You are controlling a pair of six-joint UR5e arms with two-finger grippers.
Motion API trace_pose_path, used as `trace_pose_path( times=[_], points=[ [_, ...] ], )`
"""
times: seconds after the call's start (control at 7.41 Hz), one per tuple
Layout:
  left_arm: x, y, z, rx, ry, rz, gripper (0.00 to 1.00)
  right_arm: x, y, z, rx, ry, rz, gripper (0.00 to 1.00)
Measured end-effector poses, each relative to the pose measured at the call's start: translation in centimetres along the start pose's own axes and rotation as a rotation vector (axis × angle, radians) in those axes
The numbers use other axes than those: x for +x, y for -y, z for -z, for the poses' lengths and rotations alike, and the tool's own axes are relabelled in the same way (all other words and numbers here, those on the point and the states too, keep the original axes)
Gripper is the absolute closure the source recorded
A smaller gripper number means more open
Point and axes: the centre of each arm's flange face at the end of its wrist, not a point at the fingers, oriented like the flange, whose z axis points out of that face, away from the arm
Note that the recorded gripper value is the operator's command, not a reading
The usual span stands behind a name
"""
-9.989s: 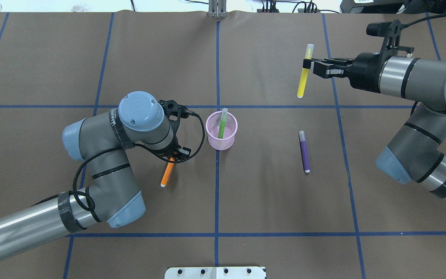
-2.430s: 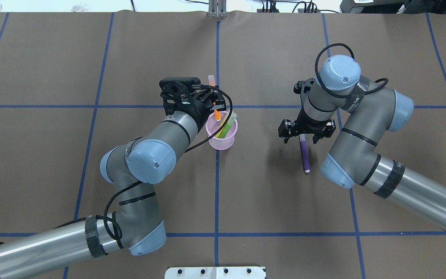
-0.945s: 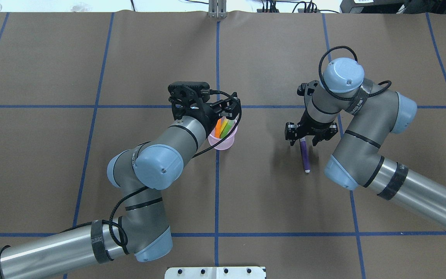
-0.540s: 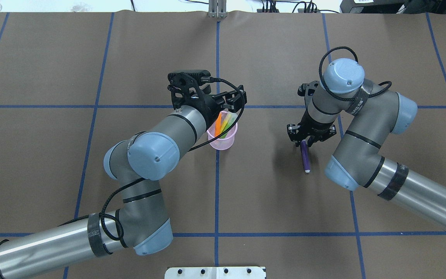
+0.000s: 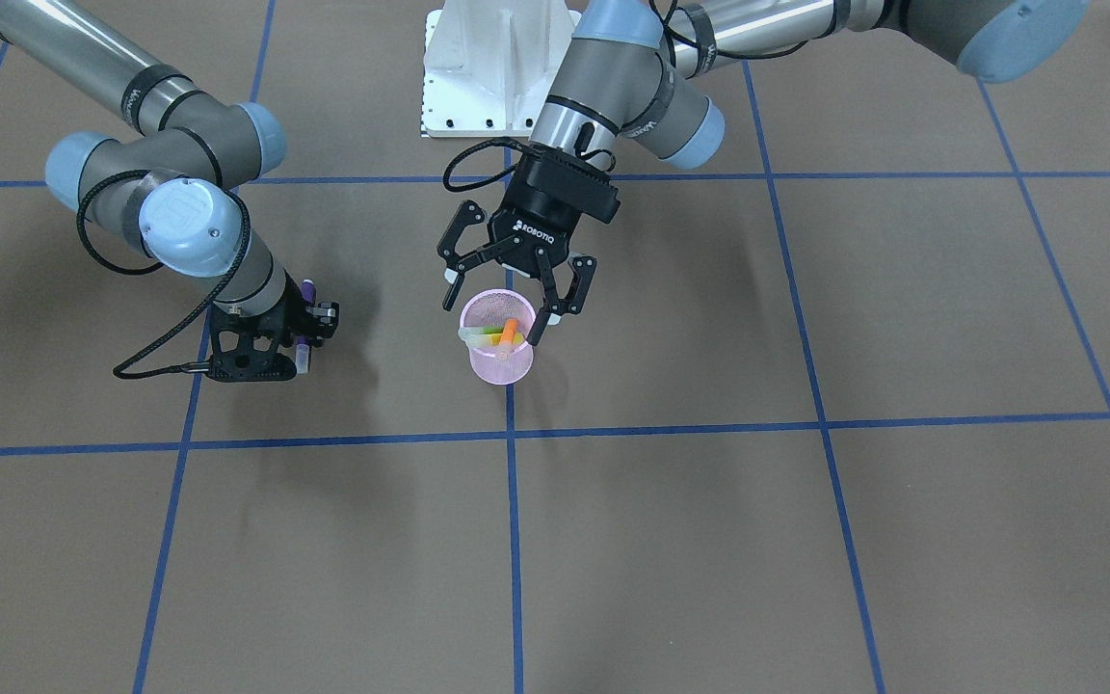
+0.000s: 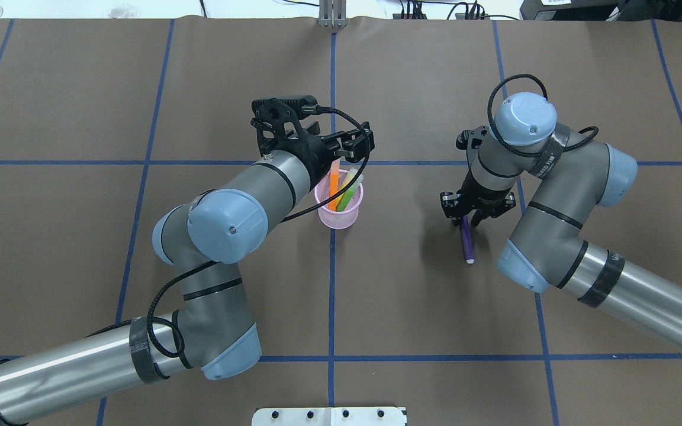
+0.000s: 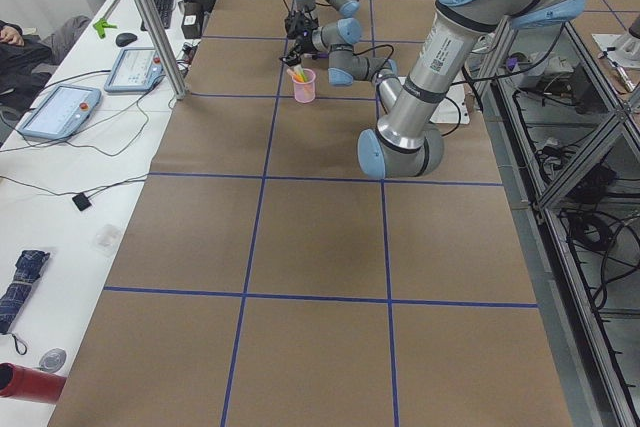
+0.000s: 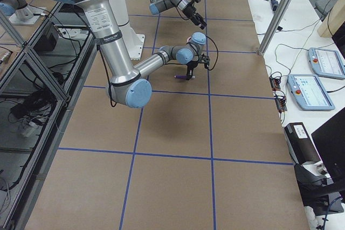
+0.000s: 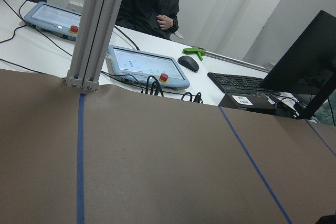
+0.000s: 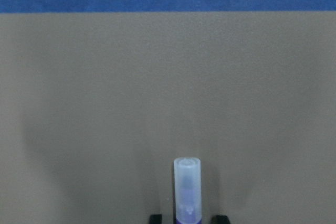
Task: Collect pens into pen holder
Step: 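Open the left gripper and raise it from the cup while the right lifts purple, then withdraw the left arm away while the right carries the purple marker over the cup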
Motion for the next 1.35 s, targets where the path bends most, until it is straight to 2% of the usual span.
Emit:
trace_pose_path(
  times=[0.13,0.27,0.4,0.81,1.08,1.35],
  points=[
    [-0.1,0.1,0.0,0.001,0.001,0.0,0.0,0.1,0.0,-0.1,-0.001,-0.001,0.0,0.58],
    [-0.1,0.1,-0.1,0.001,0.002,0.0,0.0,0.1,-0.1,-0.1,-0.002,-0.002,0.0,0.85],
    [-0.2,0.1,-0.1,0.002,0.003,-0.001,0.0,0.1,-0.1,-0.1,-0.002,-0.002,0.0,1.0],
    [-0.6,1.2,-0.3,-0.001,0.01,-0.004,0.0,-0.1,-0.2,0.3,0.003,0.005,0.007,1.0],
    [-1.8,5.3,0.1,-0.077,0.043,-0.019,0.01,-0.7,-0.3,1.9,0.025,0.027,0.021,1.0],
    [-4.3,9.2,0.6,-0.204,0.111,-0.027,0.0,-1.5,-0.3,5.9,0.093,0.072,0.029,1.0]
  ],
)
